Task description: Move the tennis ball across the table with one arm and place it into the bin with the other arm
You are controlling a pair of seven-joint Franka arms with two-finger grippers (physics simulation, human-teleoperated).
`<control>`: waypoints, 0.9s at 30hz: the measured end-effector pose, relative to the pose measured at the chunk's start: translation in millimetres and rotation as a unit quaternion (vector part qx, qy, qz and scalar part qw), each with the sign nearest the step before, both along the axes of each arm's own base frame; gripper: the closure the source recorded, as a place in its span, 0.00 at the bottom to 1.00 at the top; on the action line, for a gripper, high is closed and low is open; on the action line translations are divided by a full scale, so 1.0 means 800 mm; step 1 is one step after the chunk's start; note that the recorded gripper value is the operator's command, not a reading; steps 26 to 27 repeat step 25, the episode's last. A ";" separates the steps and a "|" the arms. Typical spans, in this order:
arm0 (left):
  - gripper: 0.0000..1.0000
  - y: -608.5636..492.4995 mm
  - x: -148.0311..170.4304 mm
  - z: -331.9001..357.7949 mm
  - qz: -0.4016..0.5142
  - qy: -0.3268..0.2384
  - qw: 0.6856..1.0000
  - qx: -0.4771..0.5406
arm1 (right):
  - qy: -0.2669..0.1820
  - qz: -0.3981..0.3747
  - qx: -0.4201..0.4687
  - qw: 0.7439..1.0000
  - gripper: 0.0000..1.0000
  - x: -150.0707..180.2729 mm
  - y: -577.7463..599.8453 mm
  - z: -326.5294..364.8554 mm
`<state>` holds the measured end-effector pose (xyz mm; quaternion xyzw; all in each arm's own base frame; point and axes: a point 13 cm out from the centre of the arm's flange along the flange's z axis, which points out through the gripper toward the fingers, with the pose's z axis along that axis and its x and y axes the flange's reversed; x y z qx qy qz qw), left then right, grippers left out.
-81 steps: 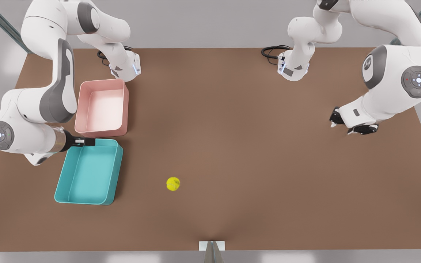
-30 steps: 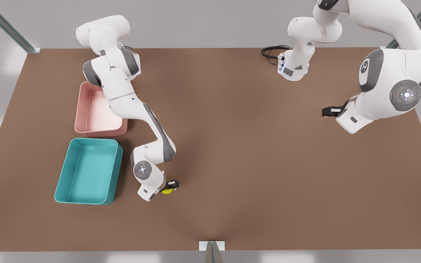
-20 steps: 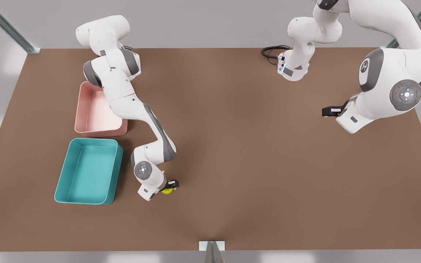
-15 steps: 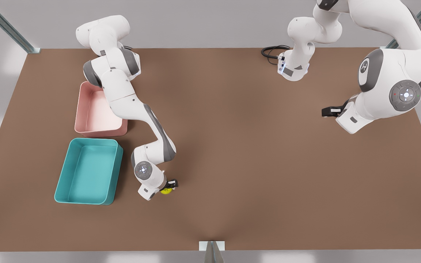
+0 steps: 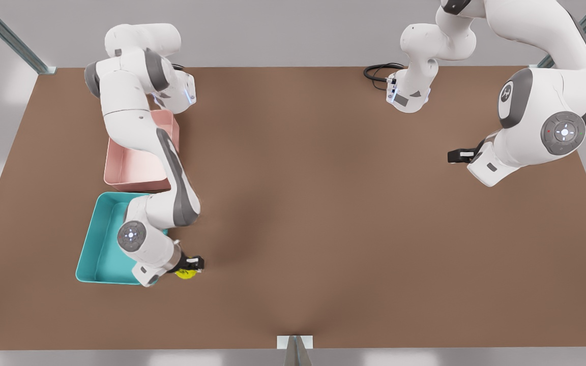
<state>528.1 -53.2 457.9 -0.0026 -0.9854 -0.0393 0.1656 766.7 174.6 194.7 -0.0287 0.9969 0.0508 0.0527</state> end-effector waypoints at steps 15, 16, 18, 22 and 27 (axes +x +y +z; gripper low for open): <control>0.00 -0.001 -0.002 -0.001 0.001 0.003 1.000 0.000 | 0.126 0.035 -0.063 0.989 0.00 -0.074 -0.249 -0.015; 0.00 -0.001 -0.002 -0.001 0.001 0.003 1.000 0.000 | 0.114 0.047 -0.065 0.990 0.00 -0.065 -0.227 0.006; 0.00 -0.002 -0.002 -0.002 0.000 0.004 1.000 0.001 | 0.092 0.069 -0.079 0.990 0.00 -0.062 -0.181 0.093; 0.00 0.000 -0.004 -0.006 0.002 0.009 1.000 0.001 | 0.089 0.087 -0.086 0.989 0.00 -0.147 -0.154 0.271; 0.00 -0.005 -0.005 -0.008 0.002 0.012 1.000 -0.008 | 0.111 0.074 -0.092 0.987 0.00 -0.218 -0.172 0.308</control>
